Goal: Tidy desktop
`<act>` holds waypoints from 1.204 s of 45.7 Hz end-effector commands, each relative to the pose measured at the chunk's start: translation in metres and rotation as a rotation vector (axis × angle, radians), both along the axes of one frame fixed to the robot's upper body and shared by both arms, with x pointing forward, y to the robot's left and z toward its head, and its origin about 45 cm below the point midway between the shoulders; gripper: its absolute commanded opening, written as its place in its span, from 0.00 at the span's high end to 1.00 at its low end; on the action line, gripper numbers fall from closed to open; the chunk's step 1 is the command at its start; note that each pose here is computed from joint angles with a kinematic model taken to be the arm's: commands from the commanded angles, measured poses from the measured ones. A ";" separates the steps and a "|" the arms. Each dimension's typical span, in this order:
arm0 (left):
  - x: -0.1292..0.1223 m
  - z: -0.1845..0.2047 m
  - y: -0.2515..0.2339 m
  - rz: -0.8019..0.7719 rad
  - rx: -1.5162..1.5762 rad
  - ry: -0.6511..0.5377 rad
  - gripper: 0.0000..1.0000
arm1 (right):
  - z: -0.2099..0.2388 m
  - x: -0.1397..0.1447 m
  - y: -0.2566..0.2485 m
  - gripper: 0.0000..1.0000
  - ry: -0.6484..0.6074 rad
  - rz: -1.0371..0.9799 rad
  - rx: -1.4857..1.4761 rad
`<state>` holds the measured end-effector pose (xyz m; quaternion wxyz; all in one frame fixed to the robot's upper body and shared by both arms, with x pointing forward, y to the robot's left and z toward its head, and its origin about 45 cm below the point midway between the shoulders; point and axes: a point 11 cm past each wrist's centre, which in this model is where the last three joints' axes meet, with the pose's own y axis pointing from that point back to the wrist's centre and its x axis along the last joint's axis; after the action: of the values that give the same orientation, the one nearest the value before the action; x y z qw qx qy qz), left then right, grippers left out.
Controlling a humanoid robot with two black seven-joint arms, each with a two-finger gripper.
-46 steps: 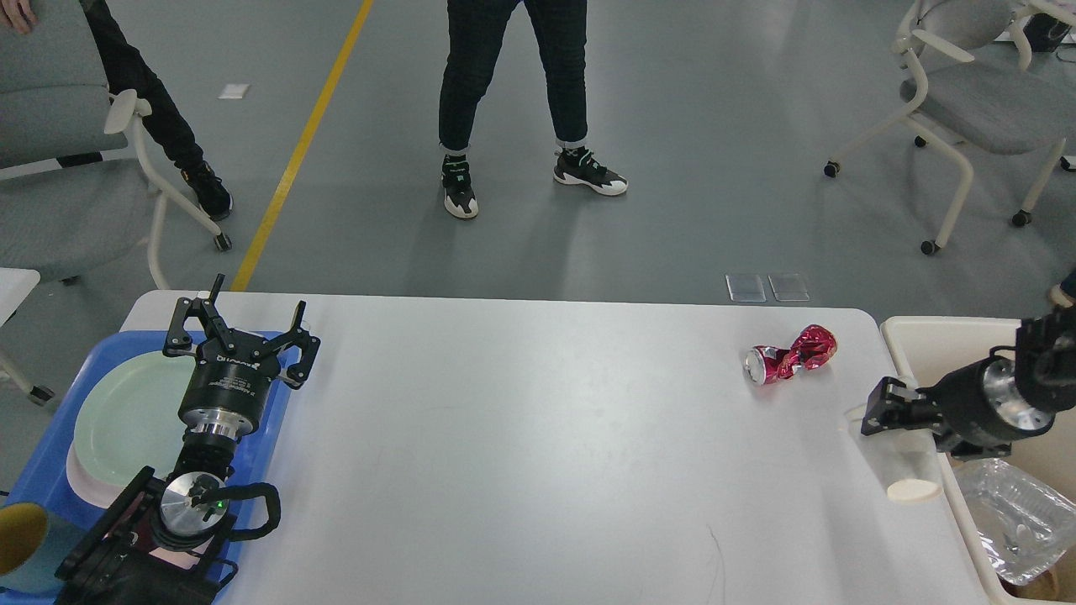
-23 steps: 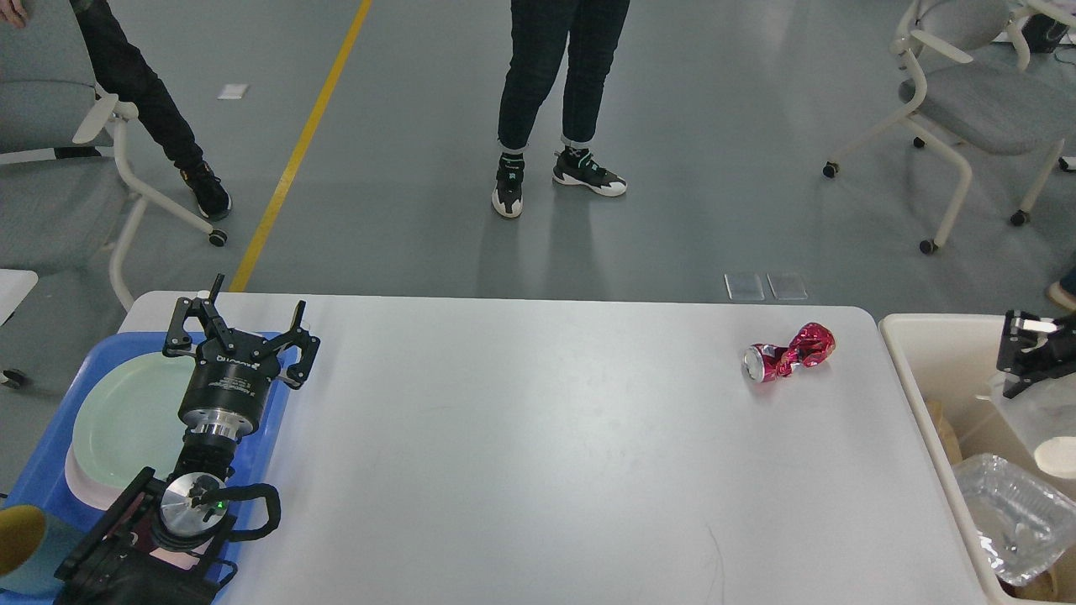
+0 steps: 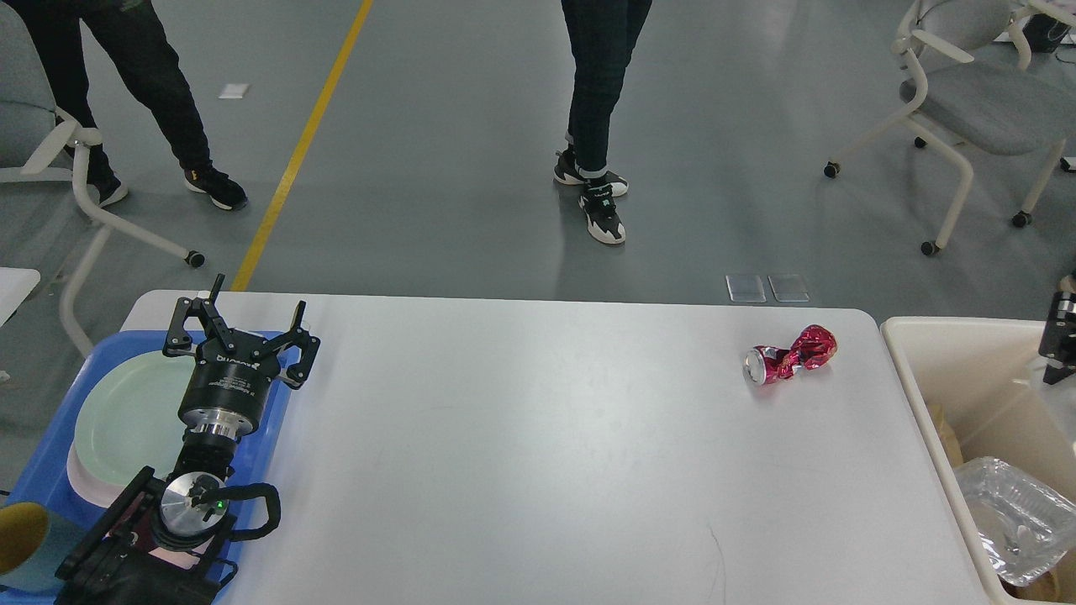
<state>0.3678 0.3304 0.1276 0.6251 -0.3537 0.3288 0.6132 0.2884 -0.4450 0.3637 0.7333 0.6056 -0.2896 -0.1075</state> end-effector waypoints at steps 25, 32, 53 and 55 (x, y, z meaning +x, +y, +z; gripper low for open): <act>0.000 0.000 0.000 0.001 0.000 0.000 0.04 | -0.216 -0.020 -0.147 1.00 -0.154 -0.312 -0.178; 0.000 0.000 0.000 -0.001 0.000 0.001 0.04 | -0.271 -0.021 -0.148 1.00 -0.197 -0.290 -0.254; 0.000 0.000 0.000 -0.001 0.000 -0.001 0.04 | -0.322 -0.038 -0.127 0.95 -0.279 -0.224 -0.370; 0.000 0.000 0.000 0.001 0.000 0.000 0.04 | -0.321 -0.037 -0.127 0.65 -0.286 -0.222 -0.374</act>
<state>0.3678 0.3301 0.1276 0.6256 -0.3537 0.3289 0.6127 0.2518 -0.5720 0.0430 0.7672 0.4348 -0.4690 -0.0494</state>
